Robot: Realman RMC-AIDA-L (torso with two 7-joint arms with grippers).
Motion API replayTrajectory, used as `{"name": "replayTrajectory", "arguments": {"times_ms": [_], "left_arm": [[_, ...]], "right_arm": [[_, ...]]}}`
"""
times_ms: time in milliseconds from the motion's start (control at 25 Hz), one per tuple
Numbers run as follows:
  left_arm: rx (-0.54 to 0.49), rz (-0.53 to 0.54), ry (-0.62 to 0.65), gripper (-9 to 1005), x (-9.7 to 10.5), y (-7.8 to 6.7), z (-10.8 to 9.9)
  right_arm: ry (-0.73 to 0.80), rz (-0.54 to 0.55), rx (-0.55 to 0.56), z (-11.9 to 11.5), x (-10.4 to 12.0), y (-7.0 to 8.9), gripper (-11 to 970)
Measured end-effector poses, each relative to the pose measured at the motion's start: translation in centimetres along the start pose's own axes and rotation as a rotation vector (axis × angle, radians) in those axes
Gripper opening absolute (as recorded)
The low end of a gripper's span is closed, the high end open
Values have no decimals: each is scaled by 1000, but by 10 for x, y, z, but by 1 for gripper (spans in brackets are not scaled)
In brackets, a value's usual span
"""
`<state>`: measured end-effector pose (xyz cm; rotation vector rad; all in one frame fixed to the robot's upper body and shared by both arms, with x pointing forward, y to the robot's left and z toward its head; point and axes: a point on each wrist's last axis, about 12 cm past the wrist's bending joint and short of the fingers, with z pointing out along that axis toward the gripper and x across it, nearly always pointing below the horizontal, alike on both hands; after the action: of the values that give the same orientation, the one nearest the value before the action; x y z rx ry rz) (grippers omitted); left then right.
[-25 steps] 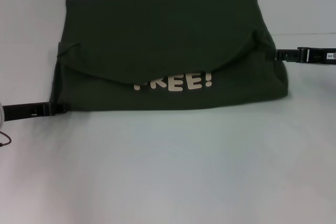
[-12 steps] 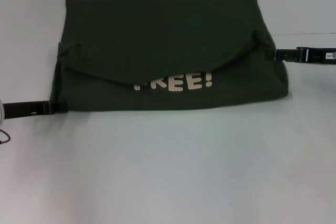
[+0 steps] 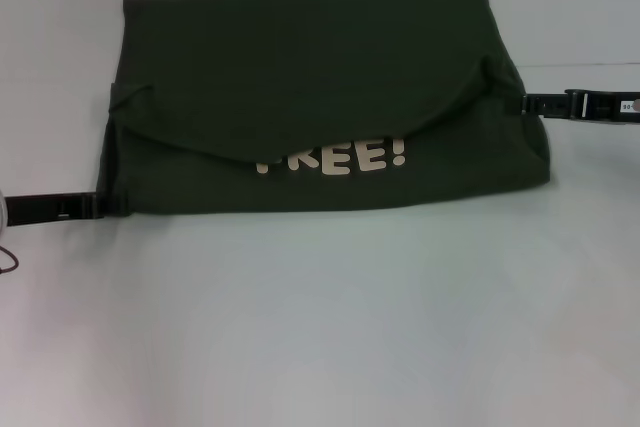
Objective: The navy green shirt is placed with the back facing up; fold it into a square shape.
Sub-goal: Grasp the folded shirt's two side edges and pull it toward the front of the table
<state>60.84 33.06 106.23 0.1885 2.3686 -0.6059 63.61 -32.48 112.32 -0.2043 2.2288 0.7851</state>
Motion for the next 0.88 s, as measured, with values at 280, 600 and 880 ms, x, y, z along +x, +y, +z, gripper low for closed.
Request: {"name": "replayTrajectory", "arguments": {"times_ms": [280,600,880], "left_arm": [[9,-11,2,-2,-8,6,-10],[20,-24,4,-2,-16,10,-17],[24,-29,5,-1,-19,11,-20]], "right_arm": [[12,8,0,0,-2,1,900],[64,47,14,0,-6,2,900],[126,109,42,-4,-14,1,900]]}}
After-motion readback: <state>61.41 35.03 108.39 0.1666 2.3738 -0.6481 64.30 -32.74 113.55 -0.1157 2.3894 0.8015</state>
